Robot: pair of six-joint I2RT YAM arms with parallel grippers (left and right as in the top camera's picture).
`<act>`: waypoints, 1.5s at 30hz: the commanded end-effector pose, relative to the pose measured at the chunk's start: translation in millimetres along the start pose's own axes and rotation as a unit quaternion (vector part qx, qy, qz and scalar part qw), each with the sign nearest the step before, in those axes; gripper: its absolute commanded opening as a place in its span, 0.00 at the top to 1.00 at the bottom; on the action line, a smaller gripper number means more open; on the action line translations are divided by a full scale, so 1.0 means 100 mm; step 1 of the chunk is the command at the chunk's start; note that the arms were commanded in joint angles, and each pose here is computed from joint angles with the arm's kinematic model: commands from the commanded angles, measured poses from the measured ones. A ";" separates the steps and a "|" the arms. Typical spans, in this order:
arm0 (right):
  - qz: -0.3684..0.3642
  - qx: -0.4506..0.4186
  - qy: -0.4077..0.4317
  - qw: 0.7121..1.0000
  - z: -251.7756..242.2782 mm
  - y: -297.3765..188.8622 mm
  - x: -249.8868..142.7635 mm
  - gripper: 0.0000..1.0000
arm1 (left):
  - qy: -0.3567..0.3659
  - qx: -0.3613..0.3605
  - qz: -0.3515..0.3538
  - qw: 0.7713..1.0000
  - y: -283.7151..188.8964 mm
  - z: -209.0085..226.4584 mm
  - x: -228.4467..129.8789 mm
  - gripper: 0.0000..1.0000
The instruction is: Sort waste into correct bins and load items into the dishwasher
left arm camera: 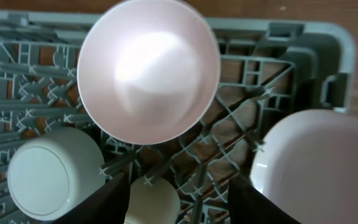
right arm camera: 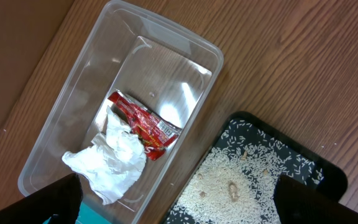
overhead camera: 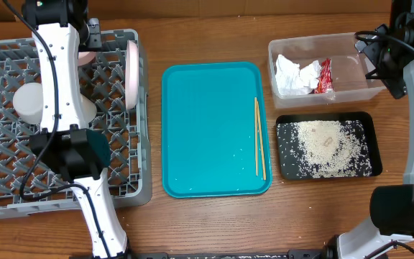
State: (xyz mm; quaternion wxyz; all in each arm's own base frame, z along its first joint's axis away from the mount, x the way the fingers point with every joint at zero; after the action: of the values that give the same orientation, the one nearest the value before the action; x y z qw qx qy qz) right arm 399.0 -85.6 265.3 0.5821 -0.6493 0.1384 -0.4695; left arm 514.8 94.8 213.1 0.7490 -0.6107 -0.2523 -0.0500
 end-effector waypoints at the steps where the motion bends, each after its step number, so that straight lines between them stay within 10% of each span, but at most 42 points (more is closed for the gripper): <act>1: -0.009 0.004 -0.001 1.000 0.00 -0.06 0.04 0.00 | -0.013 0.024 0.026 0.999 0.24 0.12 -0.11 0.47; 23: -0.009 0.004 -0.001 1.000 0.00 -0.06 0.04 0.00 | 0.037 -0.048 0.012 0.998 0.90 -0.09 -0.12 0.50; 30: -0.009 0.004 -0.001 1.000 0.00 -0.06 0.04 0.00 | 0.033 -0.048 0.010 0.998 0.90 -0.08 -0.11 0.94; 45: -0.009 0.004 -0.001 1.000 0.00 -0.06 0.04 0.00 | -0.036 -0.256 -0.028 0.966 -0.06 -0.48 0.22 0.96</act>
State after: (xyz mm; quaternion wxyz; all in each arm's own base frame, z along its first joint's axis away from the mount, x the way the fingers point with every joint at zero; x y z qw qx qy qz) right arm 399.0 -85.6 265.3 0.5821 -0.6493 0.1384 -0.4695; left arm 542.8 75.0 170.1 0.6417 -0.7234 -0.2428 -0.0777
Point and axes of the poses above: each gripper's point midway between its finger pads, its own y axis out along the fingers, its own z axis along the line the jaws close on, x = y × z, the point moved 1 cm from there along -y, back along the fingers, and after that the axes turned 6 degrees about -y, right-handed, at the moved point
